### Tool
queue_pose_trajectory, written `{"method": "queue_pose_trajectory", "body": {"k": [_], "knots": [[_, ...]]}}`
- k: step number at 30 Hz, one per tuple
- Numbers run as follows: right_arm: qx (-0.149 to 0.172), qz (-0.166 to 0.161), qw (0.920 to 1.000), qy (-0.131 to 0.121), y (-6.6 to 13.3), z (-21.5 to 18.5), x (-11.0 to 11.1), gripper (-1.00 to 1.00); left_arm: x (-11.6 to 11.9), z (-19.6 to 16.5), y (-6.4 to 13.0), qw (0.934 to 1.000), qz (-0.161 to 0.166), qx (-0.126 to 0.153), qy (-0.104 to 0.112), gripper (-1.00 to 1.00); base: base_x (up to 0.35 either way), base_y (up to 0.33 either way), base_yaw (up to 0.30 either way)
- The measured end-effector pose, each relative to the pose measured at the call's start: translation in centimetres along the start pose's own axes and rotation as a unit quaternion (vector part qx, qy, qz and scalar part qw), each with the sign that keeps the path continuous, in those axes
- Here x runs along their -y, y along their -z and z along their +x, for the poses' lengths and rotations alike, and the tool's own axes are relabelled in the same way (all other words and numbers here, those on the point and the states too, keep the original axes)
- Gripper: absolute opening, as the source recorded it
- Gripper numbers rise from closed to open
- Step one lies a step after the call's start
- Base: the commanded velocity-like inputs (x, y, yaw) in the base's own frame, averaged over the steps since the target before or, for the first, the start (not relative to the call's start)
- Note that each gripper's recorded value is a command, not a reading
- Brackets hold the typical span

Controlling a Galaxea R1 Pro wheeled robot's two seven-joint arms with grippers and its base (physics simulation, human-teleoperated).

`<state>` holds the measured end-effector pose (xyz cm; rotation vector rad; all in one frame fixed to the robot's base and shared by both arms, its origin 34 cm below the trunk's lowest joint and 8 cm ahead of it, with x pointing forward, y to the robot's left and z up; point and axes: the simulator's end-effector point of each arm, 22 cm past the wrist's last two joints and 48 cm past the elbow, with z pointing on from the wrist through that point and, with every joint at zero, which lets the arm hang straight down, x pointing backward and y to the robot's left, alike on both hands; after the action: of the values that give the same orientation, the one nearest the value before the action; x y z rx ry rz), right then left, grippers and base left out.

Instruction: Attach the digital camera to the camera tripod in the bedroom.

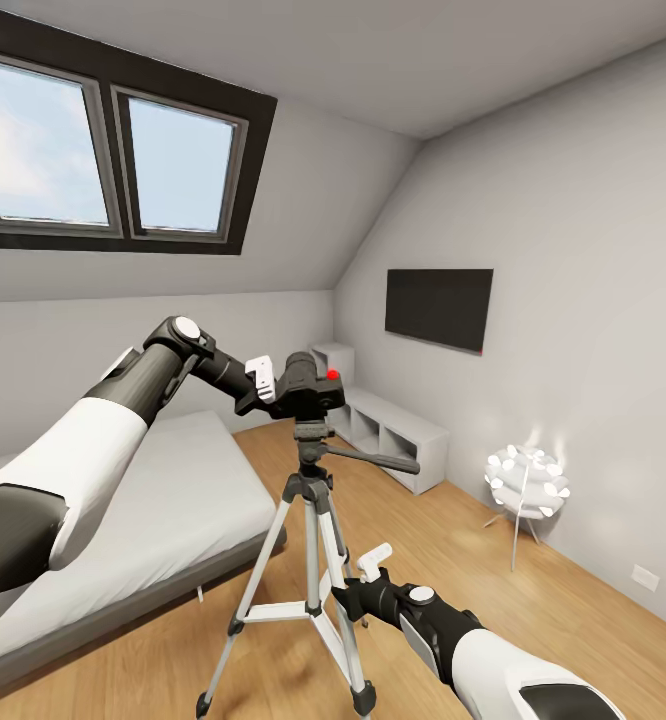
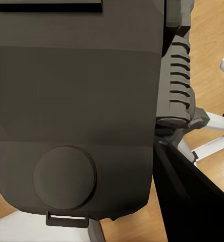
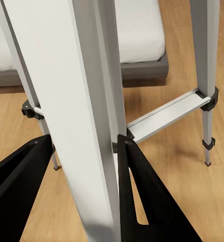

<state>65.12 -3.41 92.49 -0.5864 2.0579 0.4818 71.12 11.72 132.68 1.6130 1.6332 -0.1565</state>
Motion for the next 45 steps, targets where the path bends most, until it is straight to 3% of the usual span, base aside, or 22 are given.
{"method": "queue_pose_trajectory", "body": {"k": [15,16,20,39,45], "knots": [[0.0,0.0,1.0,0.0,0.0,0.0,0.0,-1.0,-0.7,-0.1,0.0,0.9999,-0.015,0.001,0.001,-1.0,0.0,0.0,0.0],[0.0,0.0,1.0,0.0,0.0,0.0,0.0,-1.0,-0.7,-0.1,0.0,0.9999,-0.015,0.001,0.001,1.0,0.0,0.0,0.0],[0.0,0.0,1.0,0.0,0.0,0.0,0.0,-1.0,-1.5,-0.1,0.1,0.9995,-0.033,0.002,0.001,1.0,0.0,0.0,0.0],[0.0,0.0,1.0,0.0,0.0,0.0,0.0,-1.0,-1.4,-0.6,-0.1,0.9994,-0.033,0.005,-0.001,1.0,0.0,0.0,0.0],[0.0,0.0,1.0,0.0,0.0,0.0,0.0,-1.0,-2.4,-1.2,0.9,0.9982,-0.051,0.029,0.011,1.0,0.0,0.0,0.0]]}}
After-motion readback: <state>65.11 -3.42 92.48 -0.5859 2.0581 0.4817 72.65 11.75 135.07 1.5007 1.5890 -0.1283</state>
